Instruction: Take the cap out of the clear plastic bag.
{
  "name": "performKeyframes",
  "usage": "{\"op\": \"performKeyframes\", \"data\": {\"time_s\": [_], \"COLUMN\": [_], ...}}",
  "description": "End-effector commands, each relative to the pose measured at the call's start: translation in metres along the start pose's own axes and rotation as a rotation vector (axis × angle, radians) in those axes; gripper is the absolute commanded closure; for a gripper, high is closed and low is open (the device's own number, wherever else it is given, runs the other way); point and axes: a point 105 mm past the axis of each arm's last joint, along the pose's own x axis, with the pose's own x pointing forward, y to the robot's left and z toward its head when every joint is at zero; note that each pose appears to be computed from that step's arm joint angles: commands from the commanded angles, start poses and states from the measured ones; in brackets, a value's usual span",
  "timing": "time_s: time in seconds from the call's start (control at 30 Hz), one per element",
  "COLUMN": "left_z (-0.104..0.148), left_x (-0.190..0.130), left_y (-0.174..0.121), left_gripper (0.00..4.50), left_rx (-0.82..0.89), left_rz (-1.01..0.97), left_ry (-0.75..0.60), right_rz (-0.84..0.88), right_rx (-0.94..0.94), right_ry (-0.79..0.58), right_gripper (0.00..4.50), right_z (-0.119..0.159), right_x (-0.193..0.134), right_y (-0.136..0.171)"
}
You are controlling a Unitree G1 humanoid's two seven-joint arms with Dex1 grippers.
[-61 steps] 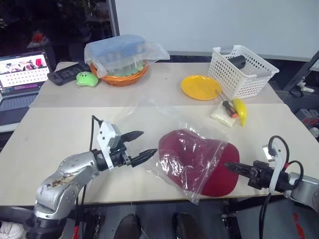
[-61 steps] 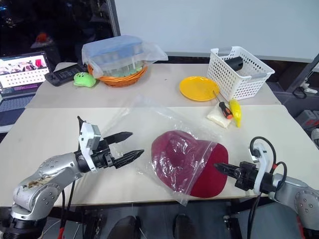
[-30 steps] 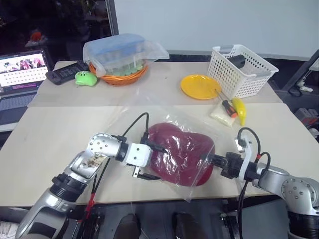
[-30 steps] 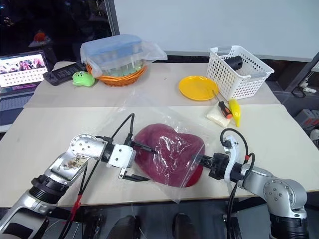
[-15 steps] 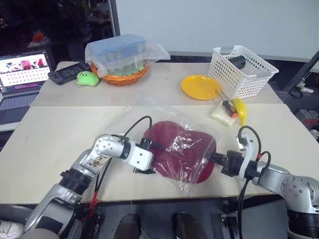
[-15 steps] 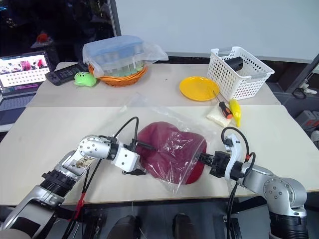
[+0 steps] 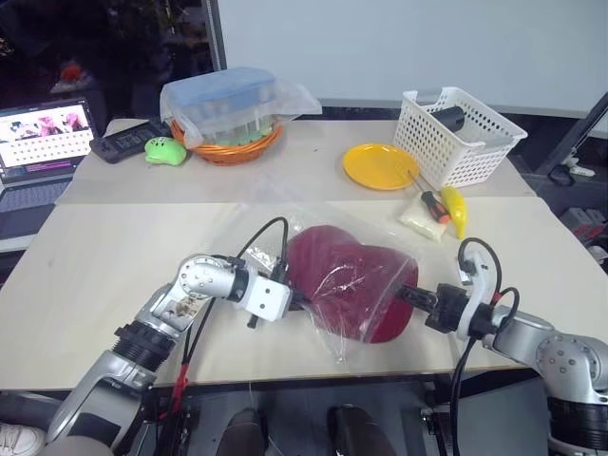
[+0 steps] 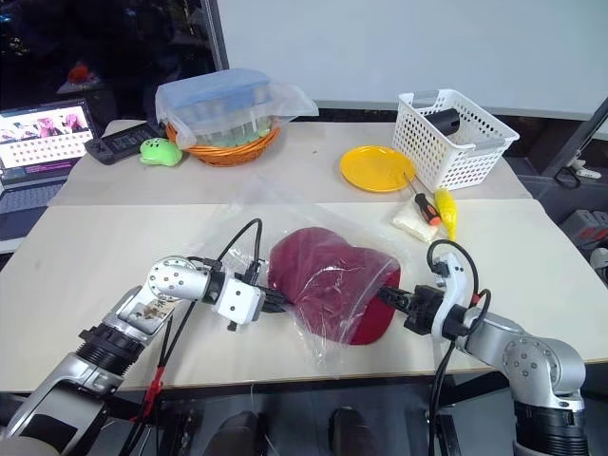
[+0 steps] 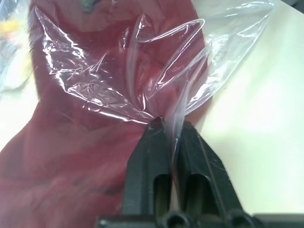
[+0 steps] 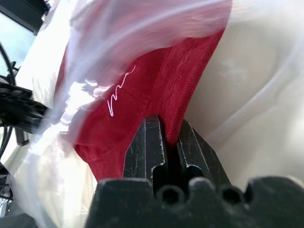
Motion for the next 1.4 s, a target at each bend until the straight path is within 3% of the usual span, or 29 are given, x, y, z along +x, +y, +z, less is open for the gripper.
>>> {"op": "performKeyframes", "data": {"time_s": [0.03,0.23,0.47,0.73,0.9,1.07,1.13,1.23,1.4], "left_z": [0.006,0.005,0.004,0.001,-0.001,-0.002,-0.002,-0.001,0.002], "left_x": [-0.009,-0.009,-0.008,-0.008,-0.01,-0.012,-0.01,-0.008,-0.009], "left_y": [0.01,0.006,0.0,-0.003,-0.004,-0.005,-0.004,-0.003,-0.001], "left_gripper": [4.09,4.09,4.09,4.09,4.09,4.09,4.09,4.09,4.09], "left_rx": [0.036,0.03,0.024,0.014,0.014,0.015,0.016,0.017,0.018], "left_rz": [0.043,0.038,0.036,0.03,0.025,0.019,0.018,0.022,0.042], "left_ry": [-0.004,-0.001,0.004,0.006,0.012,0.016,0.016,0.013,0.013], "right_rz": [-0.087,-0.072,0.065,0.051,0.209,0.343,0.422,0.475,0.418], "right_rx": [-0.056,-0.129,-0.197,-0.291,-0.438,-0.558,-0.537,-0.44,-0.194], "right_ry": [-0.008,0.026,-0.001,-0.19,-0.46,-0.65,-0.7,-0.665,-0.419], "right_gripper": [4.5,4.5,4.5,4.5,4.5,4.5,4.5,4.5,4.5], "right_z": [0.009,0.014,0.022,0.058,0.118,0.159,0.17,0.172,0.138], "right_x": [-0.019,-0.054,-0.12,-0.169,-0.202,-0.229,-0.218,-0.172,-0.037], "right_y": [-0.014,-0.011,0.011,0.022,0.075,0.124,0.138,0.144,0.126]}}
